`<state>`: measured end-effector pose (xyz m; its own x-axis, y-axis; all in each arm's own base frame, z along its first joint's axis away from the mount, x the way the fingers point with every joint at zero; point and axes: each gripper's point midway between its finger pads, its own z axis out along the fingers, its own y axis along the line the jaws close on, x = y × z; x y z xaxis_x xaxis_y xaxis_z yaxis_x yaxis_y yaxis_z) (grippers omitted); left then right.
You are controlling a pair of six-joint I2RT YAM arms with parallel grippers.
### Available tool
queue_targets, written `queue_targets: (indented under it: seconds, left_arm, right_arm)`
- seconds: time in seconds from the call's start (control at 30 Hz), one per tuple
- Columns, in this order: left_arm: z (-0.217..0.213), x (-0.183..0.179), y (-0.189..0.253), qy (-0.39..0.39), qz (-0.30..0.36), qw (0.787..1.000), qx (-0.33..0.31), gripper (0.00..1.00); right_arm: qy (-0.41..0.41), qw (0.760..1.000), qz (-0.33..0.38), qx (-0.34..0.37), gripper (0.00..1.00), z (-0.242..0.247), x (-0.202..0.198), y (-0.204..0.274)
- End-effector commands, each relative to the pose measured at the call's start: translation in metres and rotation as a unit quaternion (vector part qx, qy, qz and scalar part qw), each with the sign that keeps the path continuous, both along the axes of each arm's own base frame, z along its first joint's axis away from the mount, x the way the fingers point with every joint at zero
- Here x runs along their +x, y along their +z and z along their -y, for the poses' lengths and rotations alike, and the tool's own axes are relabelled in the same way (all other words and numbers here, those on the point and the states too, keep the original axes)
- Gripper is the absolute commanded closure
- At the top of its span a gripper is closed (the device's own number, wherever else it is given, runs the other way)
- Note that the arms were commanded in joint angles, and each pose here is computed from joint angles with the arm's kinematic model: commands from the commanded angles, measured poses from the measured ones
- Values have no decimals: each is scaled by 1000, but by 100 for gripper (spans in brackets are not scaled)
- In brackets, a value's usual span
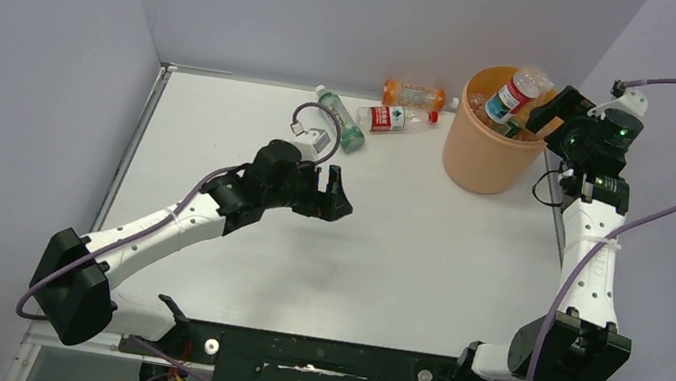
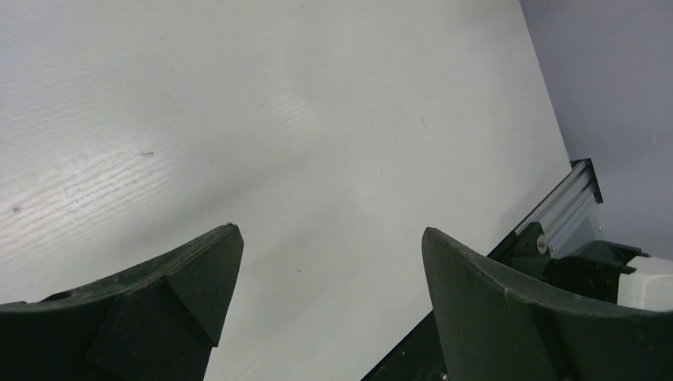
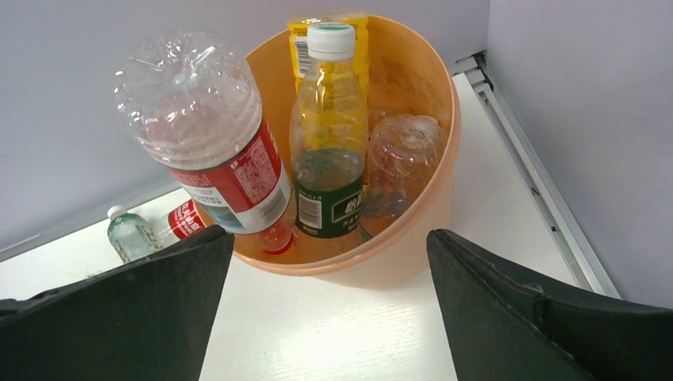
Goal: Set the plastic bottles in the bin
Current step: Pick up the plastic bottle at the center of the board.
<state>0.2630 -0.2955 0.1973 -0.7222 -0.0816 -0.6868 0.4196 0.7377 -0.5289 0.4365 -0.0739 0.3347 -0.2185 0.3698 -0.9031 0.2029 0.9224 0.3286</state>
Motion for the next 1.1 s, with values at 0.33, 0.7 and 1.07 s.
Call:
queue_targets:
  seconds: [0.33, 0.7, 1.07]
  left_arm:
    - [-18, 130, 27, 119, 36, 991, -49, 16]
    - [-31, 176, 1, 150, 21, 987, -49, 16]
    - [-58, 232, -13, 207, 12, 975, -82, 16]
  right_arm:
    - [59, 994, 25, 88, 3, -47, -48, -12]
    - [196, 969, -28, 148, 2, -163, -123, -86]
    - [274, 941, -95, 174, 2, -229, -188, -166]
